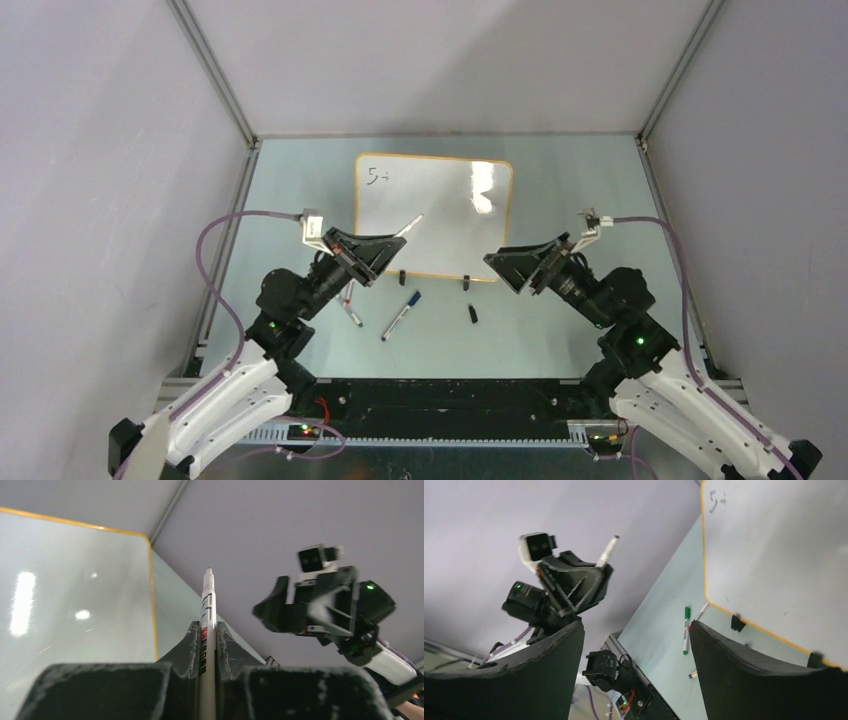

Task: Write a sentence on the whiteboard
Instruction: Pass from the left arm to the right

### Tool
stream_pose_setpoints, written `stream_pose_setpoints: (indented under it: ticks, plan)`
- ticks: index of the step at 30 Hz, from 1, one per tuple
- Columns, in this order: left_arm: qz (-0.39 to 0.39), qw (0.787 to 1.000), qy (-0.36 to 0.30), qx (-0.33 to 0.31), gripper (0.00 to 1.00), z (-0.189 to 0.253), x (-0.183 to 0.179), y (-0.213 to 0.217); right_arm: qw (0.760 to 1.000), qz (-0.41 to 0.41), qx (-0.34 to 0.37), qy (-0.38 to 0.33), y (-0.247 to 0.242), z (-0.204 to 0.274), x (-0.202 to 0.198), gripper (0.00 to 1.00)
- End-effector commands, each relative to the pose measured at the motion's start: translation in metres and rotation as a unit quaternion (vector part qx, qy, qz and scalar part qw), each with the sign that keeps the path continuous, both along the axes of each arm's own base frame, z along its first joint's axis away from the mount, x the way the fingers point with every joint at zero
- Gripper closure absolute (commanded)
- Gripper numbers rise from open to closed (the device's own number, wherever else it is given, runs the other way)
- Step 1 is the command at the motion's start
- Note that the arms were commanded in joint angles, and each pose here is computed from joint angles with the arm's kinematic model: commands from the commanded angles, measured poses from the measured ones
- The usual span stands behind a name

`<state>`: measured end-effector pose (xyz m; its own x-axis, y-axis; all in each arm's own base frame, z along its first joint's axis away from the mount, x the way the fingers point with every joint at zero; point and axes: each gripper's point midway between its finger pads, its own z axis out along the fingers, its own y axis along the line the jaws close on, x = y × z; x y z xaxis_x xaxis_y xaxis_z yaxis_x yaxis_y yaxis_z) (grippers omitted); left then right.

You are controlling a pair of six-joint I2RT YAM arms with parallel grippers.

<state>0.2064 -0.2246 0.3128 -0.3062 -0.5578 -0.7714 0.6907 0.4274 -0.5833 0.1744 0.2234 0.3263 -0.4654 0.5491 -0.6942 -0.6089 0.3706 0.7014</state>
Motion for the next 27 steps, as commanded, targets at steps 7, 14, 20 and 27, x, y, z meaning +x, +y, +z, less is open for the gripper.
stream_pose_setpoints:
  ticks: [7,14,20,27]
  plan:
    - [-0.051,0.996,-0.072,-0.03,1.0,0.046,-0.012,-0.033,0.995,-0.043,0.07,0.05,0.037,0.023,0.022,0.25]
    - [-0.061,0.996,-0.071,-0.003,1.0,0.043,-0.014,-0.043,0.995,-0.042,0.086,0.04,0.052,0.04,0.023,0.31]
    - [-0.069,0.995,-0.064,0.015,1.0,0.034,-0.017,-0.048,0.993,-0.037,0.104,0.03,0.055,0.05,0.023,0.35]
    - [-0.078,0.995,-0.065,0.022,1.0,0.033,-0.021,-0.053,0.993,-0.026,0.106,0.037,0.063,0.052,0.023,0.41]
